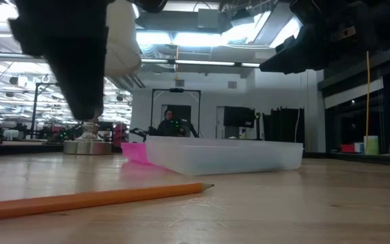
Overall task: Pick & place school supplies into a supply box
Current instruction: Put the orange pencil into the supply box
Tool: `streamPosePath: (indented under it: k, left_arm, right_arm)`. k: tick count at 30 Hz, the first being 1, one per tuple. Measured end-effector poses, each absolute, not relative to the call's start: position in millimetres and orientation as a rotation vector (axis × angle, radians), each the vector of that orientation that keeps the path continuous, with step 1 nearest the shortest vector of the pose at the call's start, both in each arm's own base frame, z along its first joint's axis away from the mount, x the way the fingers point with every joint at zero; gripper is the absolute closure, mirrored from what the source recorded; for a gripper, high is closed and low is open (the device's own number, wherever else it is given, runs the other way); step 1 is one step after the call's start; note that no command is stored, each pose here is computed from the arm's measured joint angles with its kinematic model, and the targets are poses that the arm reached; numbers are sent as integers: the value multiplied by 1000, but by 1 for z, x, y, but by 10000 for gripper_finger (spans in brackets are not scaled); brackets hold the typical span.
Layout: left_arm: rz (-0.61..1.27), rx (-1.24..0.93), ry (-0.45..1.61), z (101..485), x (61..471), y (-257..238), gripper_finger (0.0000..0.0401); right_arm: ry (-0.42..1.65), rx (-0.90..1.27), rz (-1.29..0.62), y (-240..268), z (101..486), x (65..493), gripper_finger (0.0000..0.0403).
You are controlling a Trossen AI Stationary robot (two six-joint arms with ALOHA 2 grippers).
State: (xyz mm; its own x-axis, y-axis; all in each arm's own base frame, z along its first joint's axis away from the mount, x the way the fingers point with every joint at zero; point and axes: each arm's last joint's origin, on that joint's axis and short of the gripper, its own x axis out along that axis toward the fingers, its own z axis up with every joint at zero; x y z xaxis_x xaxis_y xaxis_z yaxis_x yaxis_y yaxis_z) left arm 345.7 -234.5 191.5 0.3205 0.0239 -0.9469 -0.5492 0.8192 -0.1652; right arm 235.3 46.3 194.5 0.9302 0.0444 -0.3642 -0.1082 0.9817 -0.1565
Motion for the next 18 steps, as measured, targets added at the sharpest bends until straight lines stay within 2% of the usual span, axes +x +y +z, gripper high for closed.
streamPosePath:
  k: [11,18]
  left_arm:
    - [370,-511,1240,159,354,-245,258]
    - [358,-493,1248,157,355,-245,258]
  right_arm:
    - [378,-175,79,46,194,235,366]
    - [379,-164,76,46,193,235,366]
